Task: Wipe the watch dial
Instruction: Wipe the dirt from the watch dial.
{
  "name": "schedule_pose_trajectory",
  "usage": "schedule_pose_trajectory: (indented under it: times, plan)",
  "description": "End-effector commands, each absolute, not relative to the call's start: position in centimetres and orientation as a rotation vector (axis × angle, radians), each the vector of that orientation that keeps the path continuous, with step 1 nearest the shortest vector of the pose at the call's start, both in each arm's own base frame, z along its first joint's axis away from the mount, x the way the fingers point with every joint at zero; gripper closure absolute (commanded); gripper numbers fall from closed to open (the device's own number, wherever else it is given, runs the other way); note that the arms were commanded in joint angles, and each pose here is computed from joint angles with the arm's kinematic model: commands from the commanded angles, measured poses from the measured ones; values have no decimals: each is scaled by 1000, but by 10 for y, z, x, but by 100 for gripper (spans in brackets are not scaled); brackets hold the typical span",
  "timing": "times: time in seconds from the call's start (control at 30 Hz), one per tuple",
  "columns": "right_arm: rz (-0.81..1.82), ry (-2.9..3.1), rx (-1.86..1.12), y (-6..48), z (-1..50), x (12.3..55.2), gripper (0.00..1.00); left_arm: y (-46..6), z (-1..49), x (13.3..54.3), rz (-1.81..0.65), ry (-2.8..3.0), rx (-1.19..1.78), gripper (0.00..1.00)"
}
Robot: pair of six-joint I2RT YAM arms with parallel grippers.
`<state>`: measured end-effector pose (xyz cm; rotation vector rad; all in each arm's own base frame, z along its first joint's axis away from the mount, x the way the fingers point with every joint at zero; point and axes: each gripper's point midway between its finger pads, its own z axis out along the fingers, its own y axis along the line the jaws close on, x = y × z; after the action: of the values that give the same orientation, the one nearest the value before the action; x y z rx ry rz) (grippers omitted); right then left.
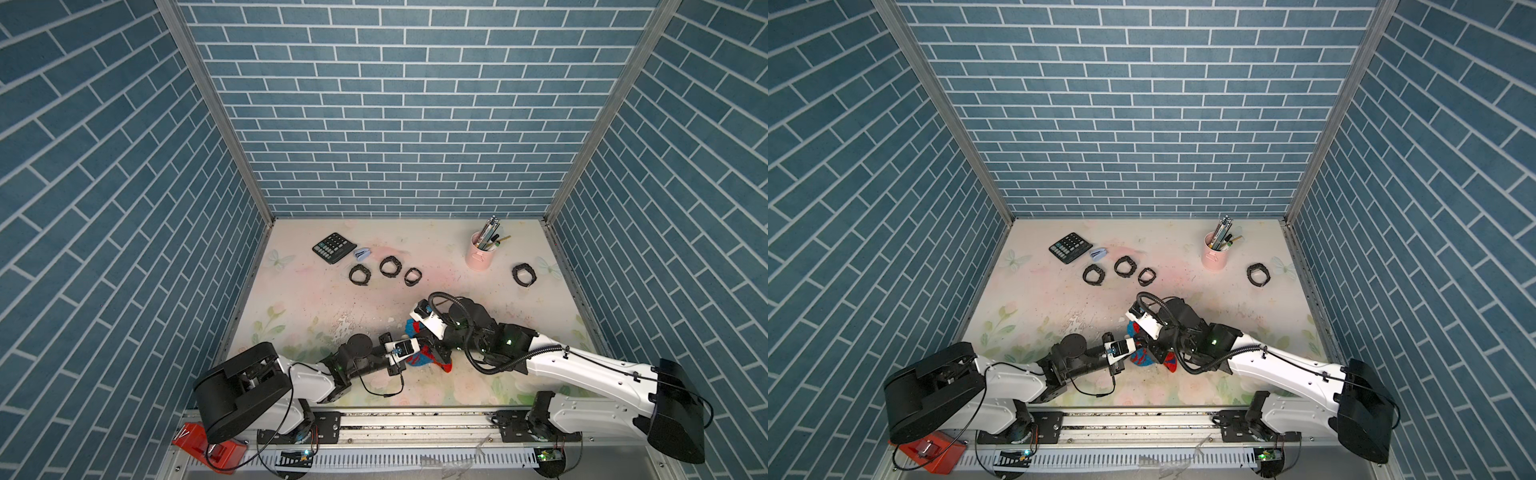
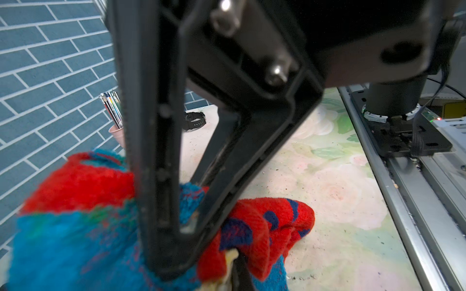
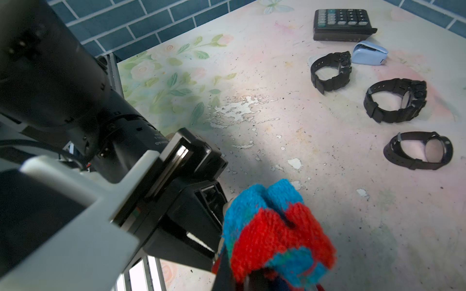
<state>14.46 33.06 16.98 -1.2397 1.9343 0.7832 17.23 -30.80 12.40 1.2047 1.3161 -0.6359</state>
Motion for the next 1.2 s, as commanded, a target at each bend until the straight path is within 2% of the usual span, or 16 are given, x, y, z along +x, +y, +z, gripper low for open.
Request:
schedule_pose_trajectory:
  times: [0.0,0.53,0.83,1.17]
  plan:
    - [817,2049,-1367,322,128,109,100,-308,205,196,-646,1172,941,100]
    - [631,2054,-1261,292,107,127,100,-302,242,193,-750,1152,820,100]
    - [406,2043,-981,249,113,163,100,-307,228,174,-661,1065,1030,100]
    - [362,2005,-725,215,115,184,100,-313,252,128,-700,787,1239,100]
